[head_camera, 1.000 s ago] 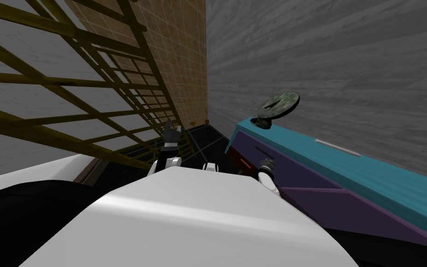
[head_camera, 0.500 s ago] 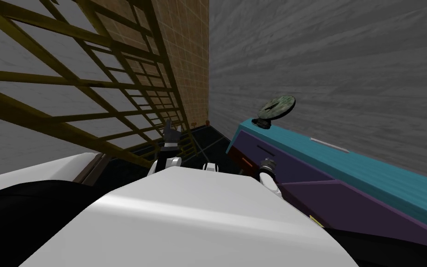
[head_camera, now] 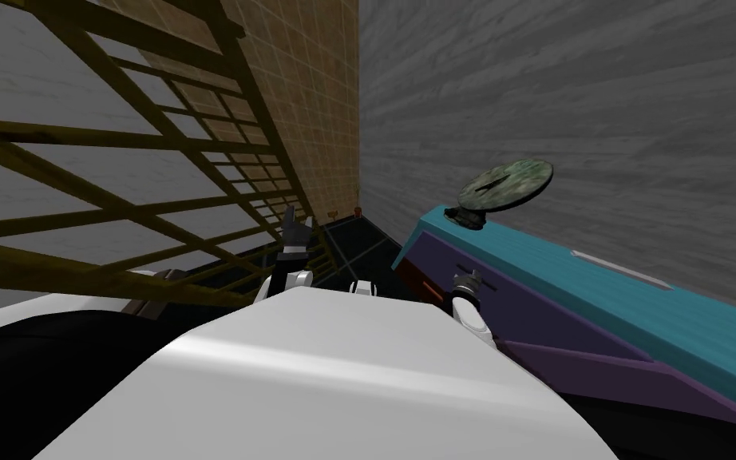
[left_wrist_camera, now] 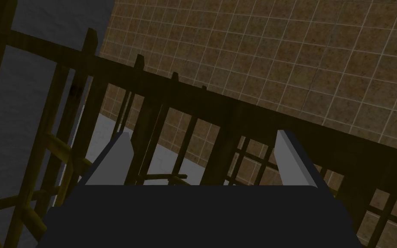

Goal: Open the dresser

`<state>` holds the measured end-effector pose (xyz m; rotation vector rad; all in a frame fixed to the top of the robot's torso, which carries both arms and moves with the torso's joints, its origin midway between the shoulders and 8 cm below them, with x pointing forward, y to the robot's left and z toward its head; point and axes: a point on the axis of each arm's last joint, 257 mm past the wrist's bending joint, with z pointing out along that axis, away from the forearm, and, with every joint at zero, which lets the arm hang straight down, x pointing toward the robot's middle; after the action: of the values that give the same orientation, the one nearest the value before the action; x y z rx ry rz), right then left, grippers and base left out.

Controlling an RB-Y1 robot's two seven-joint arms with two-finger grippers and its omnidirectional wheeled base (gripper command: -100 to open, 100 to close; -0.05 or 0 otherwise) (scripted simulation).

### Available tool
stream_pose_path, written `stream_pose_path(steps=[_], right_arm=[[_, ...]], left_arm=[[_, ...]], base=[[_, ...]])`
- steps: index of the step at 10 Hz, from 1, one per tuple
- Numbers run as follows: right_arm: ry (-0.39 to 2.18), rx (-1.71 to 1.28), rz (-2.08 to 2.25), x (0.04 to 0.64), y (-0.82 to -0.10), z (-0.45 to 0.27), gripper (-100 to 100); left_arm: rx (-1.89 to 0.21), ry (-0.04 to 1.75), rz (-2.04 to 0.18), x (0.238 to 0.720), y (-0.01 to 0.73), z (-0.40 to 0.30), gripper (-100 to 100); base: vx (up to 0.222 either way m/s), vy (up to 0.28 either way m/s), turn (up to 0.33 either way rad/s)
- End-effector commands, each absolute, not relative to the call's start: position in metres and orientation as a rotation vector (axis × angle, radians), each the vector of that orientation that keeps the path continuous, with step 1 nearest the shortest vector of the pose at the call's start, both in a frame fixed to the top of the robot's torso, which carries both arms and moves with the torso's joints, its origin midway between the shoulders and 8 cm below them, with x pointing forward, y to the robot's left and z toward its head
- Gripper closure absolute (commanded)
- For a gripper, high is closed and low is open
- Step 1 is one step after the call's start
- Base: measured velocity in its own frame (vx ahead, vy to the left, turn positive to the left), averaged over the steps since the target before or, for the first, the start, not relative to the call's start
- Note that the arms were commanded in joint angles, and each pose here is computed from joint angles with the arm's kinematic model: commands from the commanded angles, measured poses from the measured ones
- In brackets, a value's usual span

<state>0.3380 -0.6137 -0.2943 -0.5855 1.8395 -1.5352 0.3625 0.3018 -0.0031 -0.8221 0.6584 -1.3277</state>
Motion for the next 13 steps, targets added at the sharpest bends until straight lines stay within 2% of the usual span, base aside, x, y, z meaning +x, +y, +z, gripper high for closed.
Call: stream_pose_path(steps=[1, 3, 11, 13], right_arm=[[1.839, -0.585, -1.535, 0.338, -0.614, -0.294, 100], [1.867, -0.507, -1.611, 0.329, -0.652, -0.285, 100], [1.993, -0.330, -1.750, 0.287, -0.730, -0.290, 100], [2.025, -0.219, -1.802, 0.270, -0.759, -0.282, 100]], left_arm=[[-0.822, 0.658, -1.328, 0.363, 0.302, -0.003, 0], [-0.822, 0.658, -1.328, 0.363, 0.302, -0.003, 0], [-0.822, 0.658, -1.328, 0.363, 0.302, -0.003, 0], [-0.822, 0.658, -1.328, 0.363, 0.302, -0.003, 0]], base=[[0.015, 0.000, 0.001], [-0.184, 0.021, 0.415], [-0.194, 0.046, 0.291], [-0.210, 0.100, 0.408]])
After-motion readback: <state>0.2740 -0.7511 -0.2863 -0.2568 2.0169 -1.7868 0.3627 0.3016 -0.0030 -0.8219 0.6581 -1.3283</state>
